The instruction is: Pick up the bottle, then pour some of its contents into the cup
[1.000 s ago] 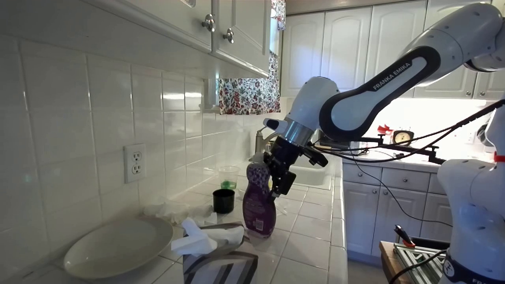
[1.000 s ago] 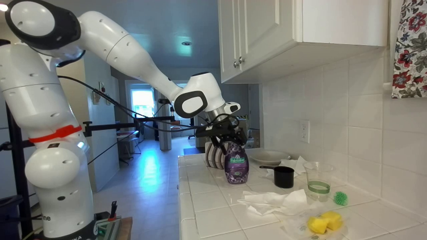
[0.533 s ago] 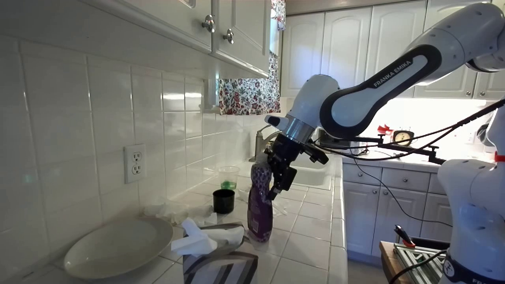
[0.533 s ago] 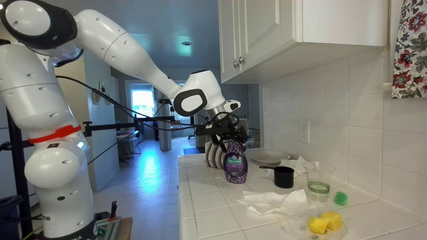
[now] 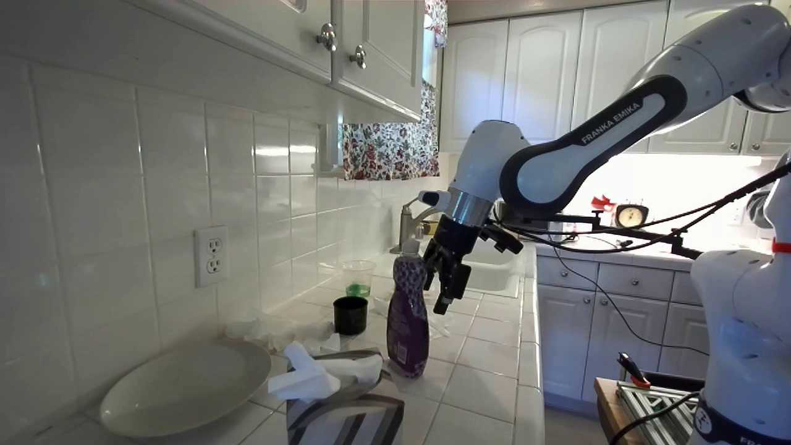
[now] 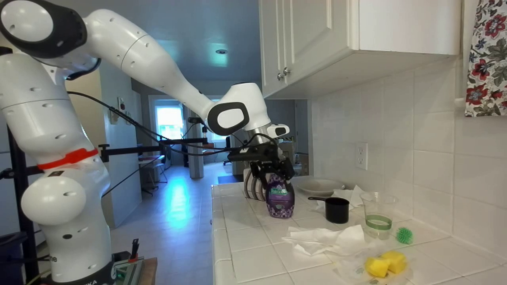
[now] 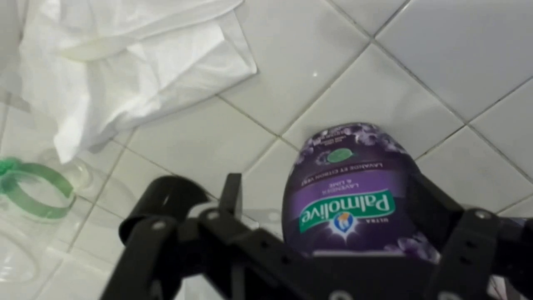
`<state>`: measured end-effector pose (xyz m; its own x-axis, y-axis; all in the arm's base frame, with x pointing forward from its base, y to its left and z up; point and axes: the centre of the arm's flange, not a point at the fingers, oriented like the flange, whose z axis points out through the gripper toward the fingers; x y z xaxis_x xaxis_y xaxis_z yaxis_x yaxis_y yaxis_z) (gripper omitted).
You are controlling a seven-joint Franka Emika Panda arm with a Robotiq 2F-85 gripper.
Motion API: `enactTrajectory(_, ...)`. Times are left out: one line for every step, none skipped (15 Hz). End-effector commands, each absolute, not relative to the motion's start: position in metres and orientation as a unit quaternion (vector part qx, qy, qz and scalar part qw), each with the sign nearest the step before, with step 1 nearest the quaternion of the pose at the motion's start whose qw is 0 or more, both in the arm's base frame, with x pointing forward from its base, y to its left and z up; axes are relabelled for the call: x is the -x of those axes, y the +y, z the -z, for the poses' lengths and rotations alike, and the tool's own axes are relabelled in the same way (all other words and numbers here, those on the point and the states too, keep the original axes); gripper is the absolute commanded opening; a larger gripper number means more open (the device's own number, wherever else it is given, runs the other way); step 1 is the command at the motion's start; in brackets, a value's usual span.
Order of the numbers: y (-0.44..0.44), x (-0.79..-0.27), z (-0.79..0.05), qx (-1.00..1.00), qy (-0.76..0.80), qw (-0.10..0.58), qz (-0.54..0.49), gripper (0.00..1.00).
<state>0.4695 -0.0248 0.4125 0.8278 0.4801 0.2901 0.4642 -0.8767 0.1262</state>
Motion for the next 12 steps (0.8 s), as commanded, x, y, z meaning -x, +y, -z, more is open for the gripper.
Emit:
enactTrajectory(-0.024, -0.463, -0.426, -0.967, 0.214, 0.039, -0.133, 1.0)
enactTrajectory(-0.022, -0.461, -0.428, -0.969, 0.21, 0.039, -0.127, 1.0)
enactTrajectory(-0.019, -0.458, -0.43, -0.969, 0.21, 0.038, -0.122, 1.0)
enactTrajectory(-0.014, -0.455, -0.432, -0.97, 0.208, 0.036, -0.118, 1.0)
enactTrajectory(-0.009, -0.451, -0.434, -0.97, 0.211, 0.033, -0.114, 1.0)
enactTrajectory(-0.004, -0.448, -0.437, -0.969, 0.216, 0.033, -0.114, 1.0)
enactTrajectory(0.0, -0.446, -0.439, -0.969, 0.22, 0.033, -0.112, 1.0)
enactTrajectory(0.005, -0.443, -0.442, -0.968, 0.223, 0.035, -0.114, 1.0)
enactTrajectory(0.009, -0.44, -0.445, -0.967, 0.224, 0.036, -0.114, 1.0)
enactTrajectory(0.014, -0.437, -0.448, -0.968, 0.223, 0.036, -0.113, 1.0)
enactTrajectory(0.019, -0.435, -0.451, -0.968, 0.22, 0.036, -0.113, 1.0)
enactTrajectory(0.023, -0.433, -0.453, -0.97, 0.21, 0.038, -0.115, 1.0)
